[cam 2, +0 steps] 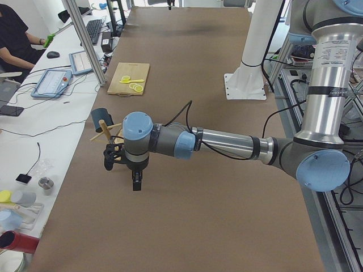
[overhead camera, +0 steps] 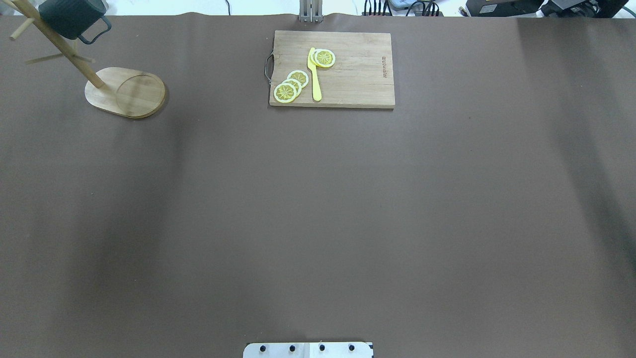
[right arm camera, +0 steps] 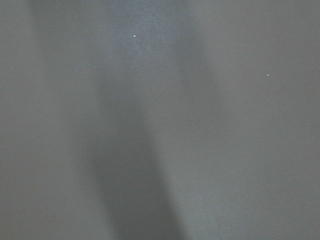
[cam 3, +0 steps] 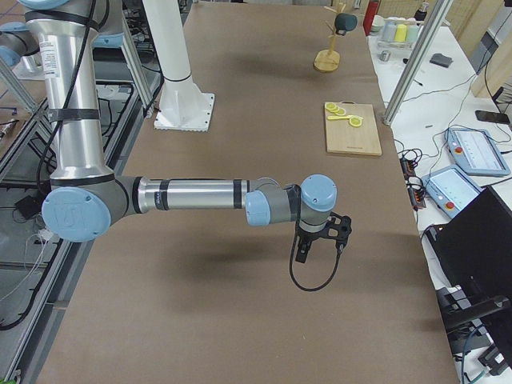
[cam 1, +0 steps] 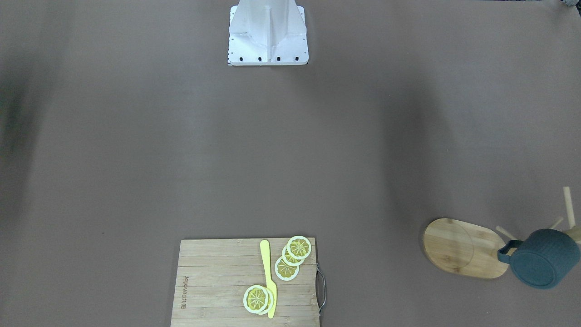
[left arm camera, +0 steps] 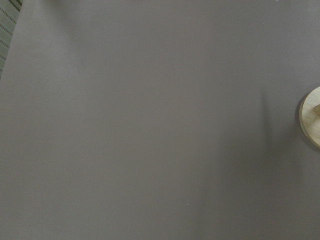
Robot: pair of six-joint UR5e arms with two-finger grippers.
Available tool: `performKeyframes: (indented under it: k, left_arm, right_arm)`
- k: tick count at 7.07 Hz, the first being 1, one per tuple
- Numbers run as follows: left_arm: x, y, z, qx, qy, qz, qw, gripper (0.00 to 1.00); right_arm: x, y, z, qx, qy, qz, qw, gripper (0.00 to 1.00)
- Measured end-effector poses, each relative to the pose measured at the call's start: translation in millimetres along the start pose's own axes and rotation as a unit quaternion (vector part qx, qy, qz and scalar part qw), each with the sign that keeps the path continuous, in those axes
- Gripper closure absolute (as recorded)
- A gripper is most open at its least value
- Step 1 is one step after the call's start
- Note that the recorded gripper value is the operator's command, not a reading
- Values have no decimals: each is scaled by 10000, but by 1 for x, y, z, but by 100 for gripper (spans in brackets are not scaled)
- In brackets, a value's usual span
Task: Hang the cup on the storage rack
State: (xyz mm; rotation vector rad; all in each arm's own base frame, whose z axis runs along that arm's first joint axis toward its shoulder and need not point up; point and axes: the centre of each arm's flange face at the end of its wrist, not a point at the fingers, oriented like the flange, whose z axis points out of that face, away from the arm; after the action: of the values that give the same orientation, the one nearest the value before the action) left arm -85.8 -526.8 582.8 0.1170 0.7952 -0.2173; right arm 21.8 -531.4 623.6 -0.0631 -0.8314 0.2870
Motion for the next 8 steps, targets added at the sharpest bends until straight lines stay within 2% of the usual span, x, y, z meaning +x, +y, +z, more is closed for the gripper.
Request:
performKeyframes:
  k: [2, 4, 8]
  left_arm:
    - [-4, 2, 5, -87, 108, -55, 9999, 2]
    - [-8, 3, 10, -129, 111, -94, 9998, 2]
    - [-11, 3, 12, -161, 109, -139, 9997, 2]
  right_arm:
    - [16, -4, -18, 75, 31, 206, 9998, 0]
    - [26, -4, -22, 17, 80, -72, 9999, 0]
    - [28, -3, -21, -98, 129, -136, 9998, 0]
